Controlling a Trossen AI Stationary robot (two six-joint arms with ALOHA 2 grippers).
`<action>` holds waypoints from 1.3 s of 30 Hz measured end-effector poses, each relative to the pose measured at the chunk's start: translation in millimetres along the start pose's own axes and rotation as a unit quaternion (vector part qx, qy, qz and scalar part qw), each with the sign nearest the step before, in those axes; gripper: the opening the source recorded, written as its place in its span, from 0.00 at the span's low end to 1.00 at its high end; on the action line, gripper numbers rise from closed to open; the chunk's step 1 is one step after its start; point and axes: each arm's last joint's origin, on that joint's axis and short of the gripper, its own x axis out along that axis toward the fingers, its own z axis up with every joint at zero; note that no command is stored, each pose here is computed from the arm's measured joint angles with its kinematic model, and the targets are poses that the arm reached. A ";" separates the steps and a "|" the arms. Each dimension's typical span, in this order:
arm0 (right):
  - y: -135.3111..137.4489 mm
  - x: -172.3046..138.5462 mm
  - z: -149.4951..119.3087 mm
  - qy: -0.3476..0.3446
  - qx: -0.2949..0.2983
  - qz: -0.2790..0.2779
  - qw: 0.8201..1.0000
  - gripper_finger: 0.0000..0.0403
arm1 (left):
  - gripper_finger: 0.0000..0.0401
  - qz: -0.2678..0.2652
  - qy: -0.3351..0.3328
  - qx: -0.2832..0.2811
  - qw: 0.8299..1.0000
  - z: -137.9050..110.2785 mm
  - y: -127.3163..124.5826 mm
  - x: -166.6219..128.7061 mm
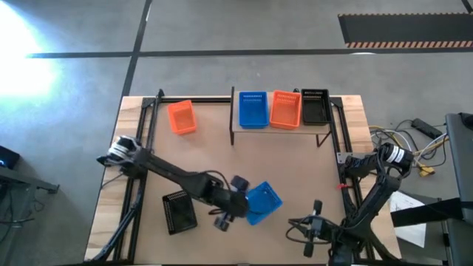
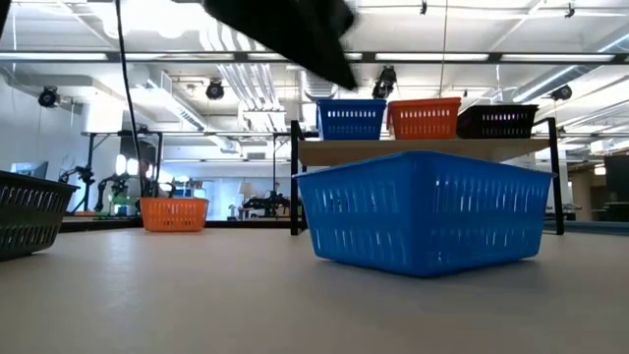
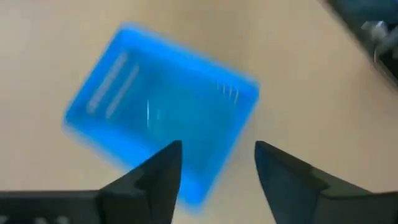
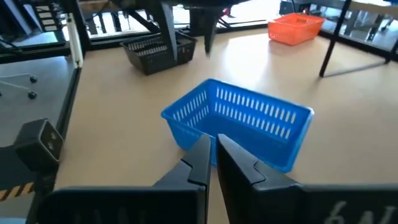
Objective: Stack baskets on shelf by color
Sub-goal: Stack the black bin on top of the black bin on the shelf
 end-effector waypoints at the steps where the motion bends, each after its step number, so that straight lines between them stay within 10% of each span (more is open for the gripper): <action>1: -1.1 0.4 -1.2 0.000 0.009 -0.001 1.000 0.04 | 0.49 0.005 0.020 -0.017 1.000 -4.5 0.4 -9.5; 8: -0.2 5.3 -13.9 -0.004 0.016 -0.007 1.000 0.04 | 0.52 0.086 0.186 -0.153 0.967 -73.6 -9.8 -73.2; 19: 2.7 12.9 -27.5 -0.014 0.014 -0.017 1.000 0.04 | 0.43 0.048 0.143 -0.299 0.942 -141.4 -103.4 -141.8; 29: 19.1 23.8 -8.0 -0.023 -0.036 -0.016 0.999 0.04 | 0.25 0.078 0.228 -0.475 0.847 -171.7 -156.0 -131.2; 39: 61.5 18.4 48.5 -0.038 -0.140 0.005 0.989 0.04 | 0.10 0.070 0.101 -0.461 0.879 -179.8 -146.7 -54.0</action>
